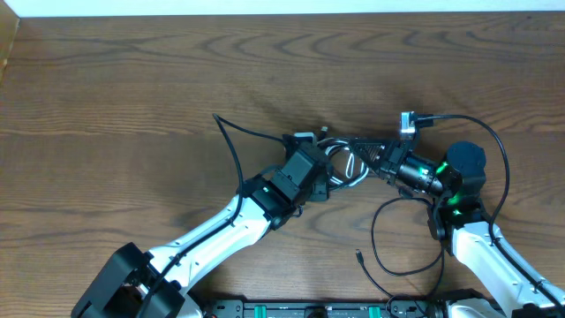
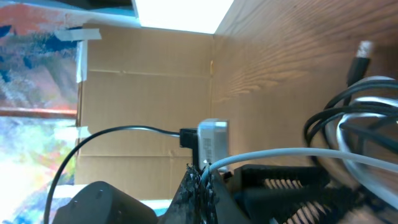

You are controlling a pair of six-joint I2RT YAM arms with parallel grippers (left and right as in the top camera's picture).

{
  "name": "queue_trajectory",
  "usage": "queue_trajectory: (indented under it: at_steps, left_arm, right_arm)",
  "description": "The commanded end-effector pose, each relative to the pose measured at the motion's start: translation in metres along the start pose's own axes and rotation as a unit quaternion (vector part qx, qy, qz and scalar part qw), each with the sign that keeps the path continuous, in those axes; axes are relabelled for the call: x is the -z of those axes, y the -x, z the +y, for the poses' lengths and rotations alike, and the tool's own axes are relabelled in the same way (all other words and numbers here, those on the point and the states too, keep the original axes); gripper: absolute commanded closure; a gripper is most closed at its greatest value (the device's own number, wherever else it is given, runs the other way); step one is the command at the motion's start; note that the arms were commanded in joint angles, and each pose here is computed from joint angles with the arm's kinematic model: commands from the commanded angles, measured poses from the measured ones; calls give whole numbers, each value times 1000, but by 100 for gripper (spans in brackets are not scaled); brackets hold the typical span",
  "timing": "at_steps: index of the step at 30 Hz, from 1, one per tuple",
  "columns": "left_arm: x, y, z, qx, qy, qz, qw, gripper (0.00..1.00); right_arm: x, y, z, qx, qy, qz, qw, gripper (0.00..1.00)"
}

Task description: Untangle cables

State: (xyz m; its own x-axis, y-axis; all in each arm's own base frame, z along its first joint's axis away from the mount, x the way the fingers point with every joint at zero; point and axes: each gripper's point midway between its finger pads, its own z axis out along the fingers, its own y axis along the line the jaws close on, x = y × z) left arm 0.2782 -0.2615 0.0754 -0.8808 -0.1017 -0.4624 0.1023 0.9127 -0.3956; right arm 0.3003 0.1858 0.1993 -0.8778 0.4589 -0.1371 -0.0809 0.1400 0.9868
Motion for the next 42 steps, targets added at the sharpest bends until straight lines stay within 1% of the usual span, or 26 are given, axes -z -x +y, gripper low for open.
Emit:
queue_trajectory:
  at_steps: [1, 2, 6, 9, 10, 11, 14, 17, 19, 22, 24, 27, 30, 31, 33, 35, 37, 39, 42]
  left_arm:
    - [2, 3, 3, 6, 7, -6, 1000, 16]
    - [2, 1, 0, 13, 0, -1, 1000, 14]
    - [3, -4, -13, 56, -36, 20, 998, 14]
    - [7, -7, -31, 60, -80, 38, 994, 14]
    - [8, -8, -31, 74, -83, 43, 993, 14]
    - [8, -10, -30, 106, -81, 53, 990, 14]
    - [9, -16, -21, 222, -73, 95, 968, 14]
    - [13, -10, -19, 292, -93, 126, 944, 14]
    - [16, 2, -24, 310, -123, 130, 934, 14]
    - [22, 20, -42, 309, -182, 125, 925, 14]
    - [24, 25, -46, 330, -191, 123, 916, 14]
    - [21, 22, -46, 361, -180, 129, 906, 15]
    - [14, 17, -44, 388, -165, 135, 897, 21]
    - [11, 14, -44, 400, -158, 140, 892, 24]
    - [4, 7, -45, 415, -150, 151, 884, 27]
    - [-5, 3, -47, 414, -149, 156, 884, 29]
    - [-16, 1, -48, 412, -151, 158, 885, 34]
    - [-26, 0, -48, 411, -152, 157, 885, 41]
    - [-39, -1, -46, 411, -155, 156, 885, 49]
  right_arm:
    - [1, -2, 6, 12, 7, 5, 1000, 99]
    - [1, -1, 5, 17, 6, 3, 1000, 99]
    - [1, 1, 5, 17, 5, -2, 1000, 99]
    - [1, 3, 4, 16, 3, -7, 1000, 99]
    - [1, 3, 4, 16, 3, -7, 1000, 99]
    - [1, 3, 4, 17, 3, -7, 1000, 99]
    - [1, 2, 5, 17, 4, -5, 1000, 99]
    - [1, 0, 5, 17, 6, 1, 1000, 99]
    - [1, -1, 5, 17, 7, 5, 1000, 99]
    - [1, -2, 6, 17, 7, 6, 1000, 99]
    - [1, -2, 6, 17, 7, 6, 1000, 99]
    - [1, -2, 6, 17, 7, 8, 1000, 99]
    - [1, -4, 6, 17, 8, 11, 1000, 99]
    - [1, -4, 6, 17, 8, 12, 1000, 99]
    - [1, -4, 6, 17, 9, 13, 1000, 99]
    - [1, -5, 6, 17, 9, 15, 1000, 99]
    - [1, -6, 7, 17, 10, 17, 1000, 99]
    - [1, -7, 7, 17, 11, 21, 1000, 99]
    - [1, -9, 7, 17, 12, 26, 999, 99]
